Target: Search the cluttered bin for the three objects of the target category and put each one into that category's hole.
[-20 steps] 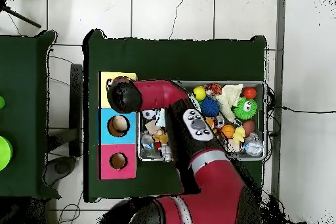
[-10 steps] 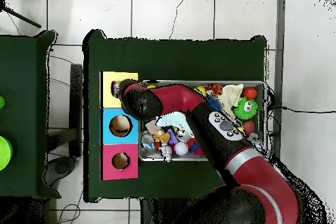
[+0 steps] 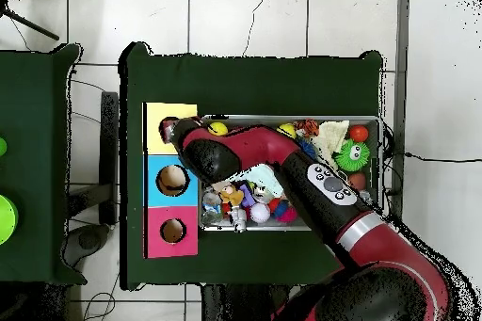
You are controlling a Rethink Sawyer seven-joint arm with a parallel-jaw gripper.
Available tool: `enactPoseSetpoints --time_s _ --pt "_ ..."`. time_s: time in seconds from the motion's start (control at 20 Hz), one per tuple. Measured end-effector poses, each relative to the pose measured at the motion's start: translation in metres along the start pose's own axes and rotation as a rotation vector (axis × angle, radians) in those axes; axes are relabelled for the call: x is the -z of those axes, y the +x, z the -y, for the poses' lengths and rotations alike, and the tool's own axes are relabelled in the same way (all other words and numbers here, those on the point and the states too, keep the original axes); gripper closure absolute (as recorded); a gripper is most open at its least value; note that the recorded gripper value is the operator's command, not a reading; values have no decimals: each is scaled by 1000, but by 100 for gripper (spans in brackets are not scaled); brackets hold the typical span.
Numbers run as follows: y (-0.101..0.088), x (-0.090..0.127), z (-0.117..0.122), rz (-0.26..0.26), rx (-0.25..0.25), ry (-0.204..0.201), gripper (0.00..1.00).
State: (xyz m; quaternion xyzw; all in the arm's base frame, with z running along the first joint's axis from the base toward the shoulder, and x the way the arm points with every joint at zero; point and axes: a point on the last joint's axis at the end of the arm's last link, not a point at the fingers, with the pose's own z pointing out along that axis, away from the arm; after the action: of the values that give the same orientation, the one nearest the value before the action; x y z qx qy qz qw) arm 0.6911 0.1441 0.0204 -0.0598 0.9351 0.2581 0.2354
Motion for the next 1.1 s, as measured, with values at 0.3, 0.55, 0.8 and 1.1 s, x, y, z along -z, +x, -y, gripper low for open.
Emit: enactPoseSetpoints --time_s 0.3,0.55,0.8,1.1 --pt "2 -1 -2 26 36 -1 0" --pt "3 -4 -8 35 48 -13 100" --pt "3 -4 -8 40 54 -19 100" --pt "3 -3 -6 40 43 -29 100"
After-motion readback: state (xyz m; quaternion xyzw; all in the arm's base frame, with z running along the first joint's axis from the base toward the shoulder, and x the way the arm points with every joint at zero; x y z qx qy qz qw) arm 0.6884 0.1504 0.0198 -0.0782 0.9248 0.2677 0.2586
